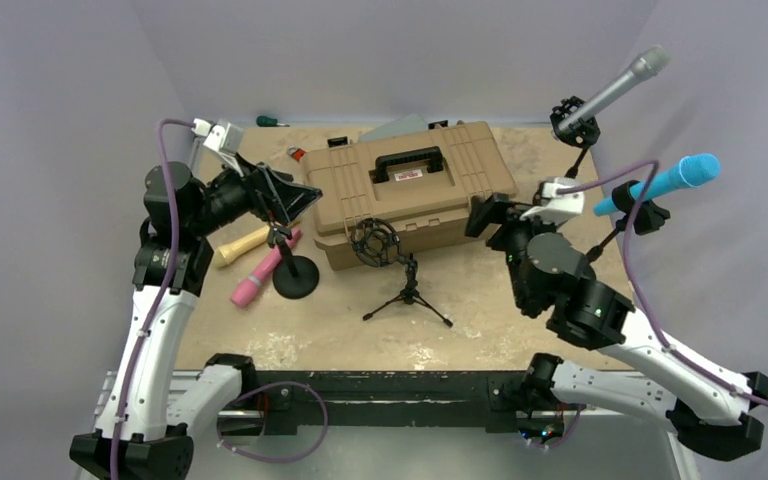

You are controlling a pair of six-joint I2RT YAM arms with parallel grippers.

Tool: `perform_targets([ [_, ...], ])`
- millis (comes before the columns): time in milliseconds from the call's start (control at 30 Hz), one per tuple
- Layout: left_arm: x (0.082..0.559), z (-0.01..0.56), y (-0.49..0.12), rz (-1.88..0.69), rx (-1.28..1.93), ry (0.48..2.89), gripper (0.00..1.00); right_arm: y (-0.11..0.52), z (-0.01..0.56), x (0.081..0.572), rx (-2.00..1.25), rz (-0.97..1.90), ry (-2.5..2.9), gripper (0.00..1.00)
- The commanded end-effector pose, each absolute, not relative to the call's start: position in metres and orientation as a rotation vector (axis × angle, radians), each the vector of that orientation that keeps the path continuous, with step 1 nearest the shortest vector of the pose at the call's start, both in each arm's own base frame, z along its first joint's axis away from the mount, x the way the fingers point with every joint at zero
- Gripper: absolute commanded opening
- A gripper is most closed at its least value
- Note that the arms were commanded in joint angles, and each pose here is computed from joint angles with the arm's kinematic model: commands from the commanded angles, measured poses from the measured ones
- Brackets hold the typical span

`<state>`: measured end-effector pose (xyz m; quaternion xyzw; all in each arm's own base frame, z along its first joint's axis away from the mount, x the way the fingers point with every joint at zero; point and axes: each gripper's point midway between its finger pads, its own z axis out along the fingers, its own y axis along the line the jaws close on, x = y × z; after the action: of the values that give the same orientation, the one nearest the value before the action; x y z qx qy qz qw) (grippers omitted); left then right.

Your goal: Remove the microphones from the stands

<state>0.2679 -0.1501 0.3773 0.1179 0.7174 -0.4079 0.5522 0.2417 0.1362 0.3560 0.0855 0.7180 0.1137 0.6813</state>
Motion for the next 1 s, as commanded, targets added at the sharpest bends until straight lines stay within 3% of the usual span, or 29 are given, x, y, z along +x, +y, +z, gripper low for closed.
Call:
perform_targets([
  [0, 0.251, 0.382, -0.164, -0.963, 0.395, 1.659, 1.0, 0.081, 0.4, 0.251, 0.426, 0.092, 1.512, 0.83],
  [233, 0.232, 0.387, -0.175, -0.988, 0.449, 1.633, 1.0, 0.036, 0.45, 0.312, 0.521, -0.206, 1.462, 0.82],
  [467, 0.213, 0.398, -0.181, -1.027, 0.486, 1.575, 1.0, -0.008, 0.49, 0.362, 0.684, -0.247, 1.395, 0.82],
  [967, 0.195, 0.4, -0.193, -1.05, 0.563, 1.573, 1.0, -0.089, 0.464, 0.417, 0.895, -0.313, 1.367, 0.79],
])
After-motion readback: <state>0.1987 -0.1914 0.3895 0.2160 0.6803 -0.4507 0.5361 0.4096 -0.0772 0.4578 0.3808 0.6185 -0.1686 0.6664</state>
